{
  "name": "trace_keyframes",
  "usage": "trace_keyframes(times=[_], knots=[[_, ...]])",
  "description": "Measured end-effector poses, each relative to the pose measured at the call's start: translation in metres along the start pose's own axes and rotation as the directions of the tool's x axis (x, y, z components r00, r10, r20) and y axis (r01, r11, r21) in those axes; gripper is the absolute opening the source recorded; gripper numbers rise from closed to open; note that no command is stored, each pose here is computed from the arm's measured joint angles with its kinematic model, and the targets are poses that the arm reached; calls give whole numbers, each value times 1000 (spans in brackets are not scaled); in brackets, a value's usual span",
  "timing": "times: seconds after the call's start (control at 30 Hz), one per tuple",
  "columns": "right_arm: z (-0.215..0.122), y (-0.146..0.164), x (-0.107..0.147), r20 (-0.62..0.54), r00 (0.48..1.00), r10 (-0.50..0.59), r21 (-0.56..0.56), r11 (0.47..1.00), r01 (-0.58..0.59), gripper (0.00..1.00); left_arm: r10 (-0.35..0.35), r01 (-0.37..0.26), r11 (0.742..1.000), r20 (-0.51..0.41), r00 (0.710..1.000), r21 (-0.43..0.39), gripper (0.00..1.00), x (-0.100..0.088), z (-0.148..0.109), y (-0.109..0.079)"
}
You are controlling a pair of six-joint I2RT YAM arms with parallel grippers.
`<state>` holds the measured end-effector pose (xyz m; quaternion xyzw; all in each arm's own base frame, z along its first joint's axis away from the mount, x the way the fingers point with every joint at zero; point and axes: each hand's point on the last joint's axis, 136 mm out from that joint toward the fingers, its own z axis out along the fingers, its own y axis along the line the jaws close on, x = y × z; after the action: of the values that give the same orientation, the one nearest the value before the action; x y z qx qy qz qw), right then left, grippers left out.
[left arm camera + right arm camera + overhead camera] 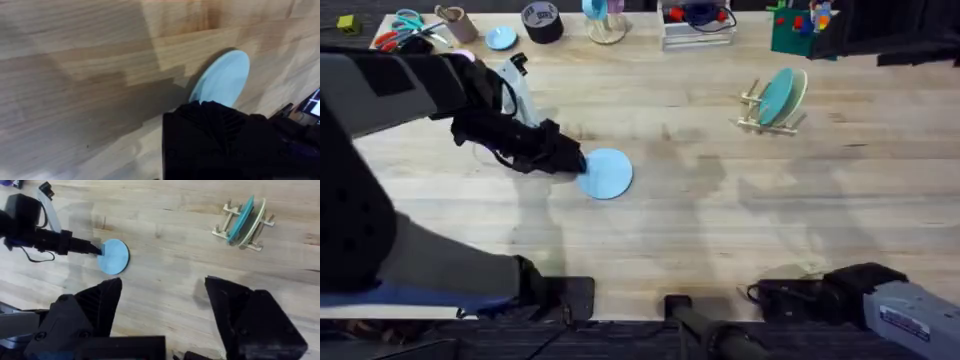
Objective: Pick up the plates from the table one by one and place each into a slot on the dish rack.
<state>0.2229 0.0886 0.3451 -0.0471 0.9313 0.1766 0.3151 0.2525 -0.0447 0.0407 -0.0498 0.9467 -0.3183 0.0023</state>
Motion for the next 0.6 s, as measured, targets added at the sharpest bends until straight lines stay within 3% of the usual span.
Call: trace_keyframes(times=[0.33,0.6], knots=[[0,0,0,0,1000,13,0,1000,-13,994,-57,58,994,-8,998,91,42,-9,15,-2],[0,1,0,-1,999,34,-3,999,-34,995,-106,106,990,-7,994,94,42,-11,15,-3]])
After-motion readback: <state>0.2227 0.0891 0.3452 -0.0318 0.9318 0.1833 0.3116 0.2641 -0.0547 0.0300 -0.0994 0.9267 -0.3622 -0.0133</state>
